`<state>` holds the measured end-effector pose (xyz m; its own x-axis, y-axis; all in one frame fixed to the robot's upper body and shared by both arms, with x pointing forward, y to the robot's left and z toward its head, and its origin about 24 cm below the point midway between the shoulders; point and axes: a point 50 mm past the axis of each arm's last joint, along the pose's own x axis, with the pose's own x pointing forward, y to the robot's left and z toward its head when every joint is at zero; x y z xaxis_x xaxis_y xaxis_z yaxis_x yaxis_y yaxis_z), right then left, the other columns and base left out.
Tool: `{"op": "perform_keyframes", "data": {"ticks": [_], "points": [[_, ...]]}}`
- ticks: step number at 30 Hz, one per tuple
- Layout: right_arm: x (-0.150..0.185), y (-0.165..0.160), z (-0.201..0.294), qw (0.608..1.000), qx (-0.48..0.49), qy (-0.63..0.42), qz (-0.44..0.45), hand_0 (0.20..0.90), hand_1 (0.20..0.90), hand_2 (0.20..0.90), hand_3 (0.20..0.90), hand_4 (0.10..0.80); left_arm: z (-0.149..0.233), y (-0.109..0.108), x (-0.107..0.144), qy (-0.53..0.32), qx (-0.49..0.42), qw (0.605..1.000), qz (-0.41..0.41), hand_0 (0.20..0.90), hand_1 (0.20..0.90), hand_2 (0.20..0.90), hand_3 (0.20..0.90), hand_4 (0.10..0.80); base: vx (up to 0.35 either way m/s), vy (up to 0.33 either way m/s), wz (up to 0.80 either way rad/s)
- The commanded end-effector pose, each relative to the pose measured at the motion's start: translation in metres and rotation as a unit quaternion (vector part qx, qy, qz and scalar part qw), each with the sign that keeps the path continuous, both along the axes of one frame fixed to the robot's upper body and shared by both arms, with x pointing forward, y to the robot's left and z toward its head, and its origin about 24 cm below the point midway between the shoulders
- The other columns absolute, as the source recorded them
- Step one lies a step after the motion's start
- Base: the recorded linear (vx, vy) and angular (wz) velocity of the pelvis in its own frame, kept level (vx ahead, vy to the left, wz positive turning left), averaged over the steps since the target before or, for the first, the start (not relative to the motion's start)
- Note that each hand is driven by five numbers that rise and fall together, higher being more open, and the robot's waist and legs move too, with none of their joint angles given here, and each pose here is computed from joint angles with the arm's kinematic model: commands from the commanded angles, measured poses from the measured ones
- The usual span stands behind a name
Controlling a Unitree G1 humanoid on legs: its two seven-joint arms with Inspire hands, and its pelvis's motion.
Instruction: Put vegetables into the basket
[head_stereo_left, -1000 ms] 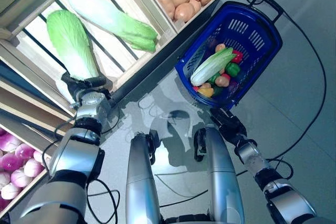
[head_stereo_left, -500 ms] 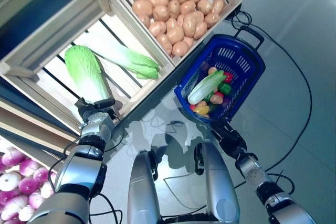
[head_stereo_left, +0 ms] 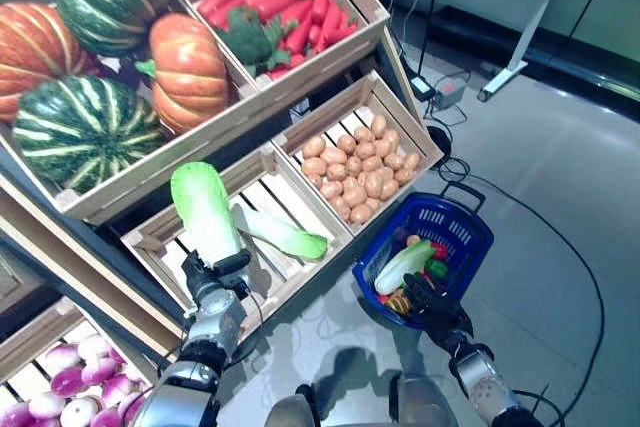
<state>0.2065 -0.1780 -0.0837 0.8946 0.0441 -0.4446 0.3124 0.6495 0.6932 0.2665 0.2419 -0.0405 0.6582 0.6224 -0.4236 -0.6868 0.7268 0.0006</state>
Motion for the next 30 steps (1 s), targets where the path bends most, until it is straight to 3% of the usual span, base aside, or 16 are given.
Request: {"op": "perform_keyframes", "data": {"ticks": [1, 9, 14, 20, 30], "points": [[0.02, 0.015, 0.034, 0.992, -0.012, -0.123, 0.007, 0.9, 0.9, 0.9, 0.9, 0.8, 0.042, 0.008, 0.017, -0.132, 0.061, 0.989, -0.021, 0.3, 0.3, 0.3, 0.3, 0.4, 0.022, -0.018, 0.11], [0.03, 0.03, 0.077, 0.966, 0.004, -0.236, 0.103, 0.9, 0.9, 0.9, 0.9, 0.8, 0.069, -0.012, 0.007, -0.179, 0.15, 0.96, -0.155, 0.3, 0.3, 0.3, 0.3, 0.4, 0.007, -0.048, 0.04], [0.046, 0.028, 0.11, 0.935, -0.039, -0.326, 0.131, 0.9, 0.9, 0.9, 0.9, 0.8, 0.096, -0.033, 0.01, -0.22, 0.239, 0.911, -0.253, 0.3, 0.3, 0.3, 0.3, 0.4, 0.031, -0.049, 0.12], [0.063, 0.02, 0.129, 0.927, -0.007, -0.354, 0.126, 0.9, 0.9, 0.9, 0.9, 0.8, 0.115, -0.057, 0.009, -0.265, 0.326, 0.834, -0.356, 0.3, 0.3, 0.3, 0.3, 0.4, 0.039, -0.035, 0.01], [0.078, 0.018, 0.135, 0.927, 0.013, -0.351, 0.132, 0.9, 0.9, 0.9, 0.9, 0.8, 0.131, -0.074, 0.01, -0.303, 0.409, 0.759, -0.407, 0.3, 0.3, 0.3, 0.3, 0.4, 0.0, 0.0, 0.0]]}}
